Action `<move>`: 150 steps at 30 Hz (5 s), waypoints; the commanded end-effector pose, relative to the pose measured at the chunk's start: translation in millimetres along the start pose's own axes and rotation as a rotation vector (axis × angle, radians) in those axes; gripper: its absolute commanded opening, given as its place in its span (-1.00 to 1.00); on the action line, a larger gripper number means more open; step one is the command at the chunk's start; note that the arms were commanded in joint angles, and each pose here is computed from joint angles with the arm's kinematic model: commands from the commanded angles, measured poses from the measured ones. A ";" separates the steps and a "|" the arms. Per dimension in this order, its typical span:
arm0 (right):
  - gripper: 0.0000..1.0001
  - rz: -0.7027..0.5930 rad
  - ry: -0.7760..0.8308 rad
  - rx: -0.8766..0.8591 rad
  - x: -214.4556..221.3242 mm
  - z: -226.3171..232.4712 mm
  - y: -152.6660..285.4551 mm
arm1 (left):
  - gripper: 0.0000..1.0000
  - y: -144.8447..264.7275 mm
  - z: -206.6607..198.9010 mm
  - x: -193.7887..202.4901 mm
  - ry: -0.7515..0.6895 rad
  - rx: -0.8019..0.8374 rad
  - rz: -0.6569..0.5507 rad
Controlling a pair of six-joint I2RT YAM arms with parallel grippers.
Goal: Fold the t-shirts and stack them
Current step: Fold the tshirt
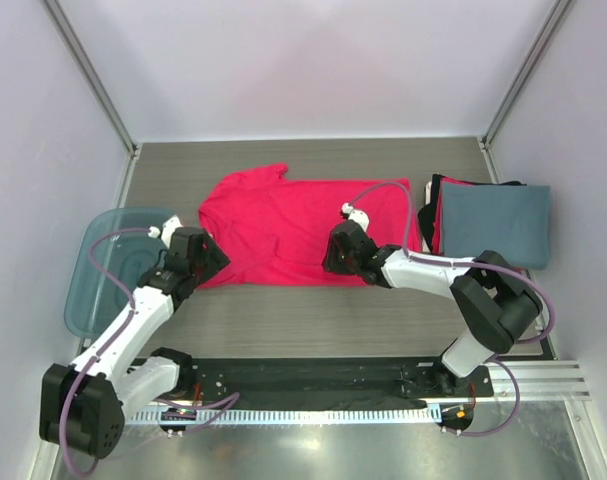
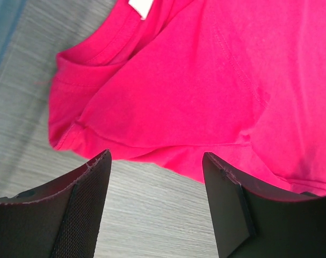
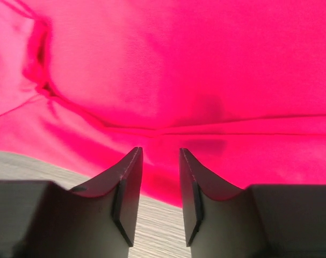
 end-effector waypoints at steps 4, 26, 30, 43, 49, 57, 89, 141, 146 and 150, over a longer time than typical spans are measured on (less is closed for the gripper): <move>-0.42 -0.062 -0.008 0.026 -14.1 -4.5 10.7 | 0.33 2.3 19.2 11.7 0.073 -0.085 0.015; -0.67 -0.030 0.018 0.273 9.4 -67.7 5.8 | -0.27 -53.9 62.2 21.9 0.110 -0.329 0.010; -0.72 -0.016 -0.004 0.308 13.6 -83.8 8.4 | -0.43 -46.0 69.9 13.0 0.147 -0.321 -0.042; -0.21 -0.088 0.018 0.226 -27.0 -54.6 33.5 | -0.11 -34.2 59.9 -2.6 0.086 -0.256 -0.062; -0.17 -0.118 -0.024 0.290 -54.9 -74.1 41.0 | 0.29 -14.2 35.4 -22.6 0.045 -0.134 -0.113; 0.01 -0.186 -0.177 0.488 -93.0 -135.1 50.8 | 0.53 5.2 -28.7 -38.1 -0.057 0.050 -0.133; -0.96 -0.227 -0.306 0.825 -107.8 -208.8 37.4 | 0.44 -101.7 -78.6 19.1 -0.272 0.023 0.191; 0.22 -0.389 -0.231 0.498 -301.8 -171.7 -29.4 | 0.99 -146.6 -113.6 -189.0 -0.048 0.074 -0.185; 0.20 -0.368 -0.211 0.500 -308.4 -182.7 -53.9 | 0.87 -210.9 -126.5 -207.9 -0.059 0.110 -0.161; 0.07 -0.351 -0.202 0.507 -309.3 -193.8 -66.8 | 0.80 -238.1 -145.2 -222.2 -0.120 0.172 -0.188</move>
Point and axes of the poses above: each gripper's point midway between its finger pads, its own y axis back along the fingers, its own z axis along the line the jaws close on, x = y × z, the point moved 1 cm from there along y, back along the fingers, and after that the axes turned 5 degrees about -y, right-handed, at the moved point
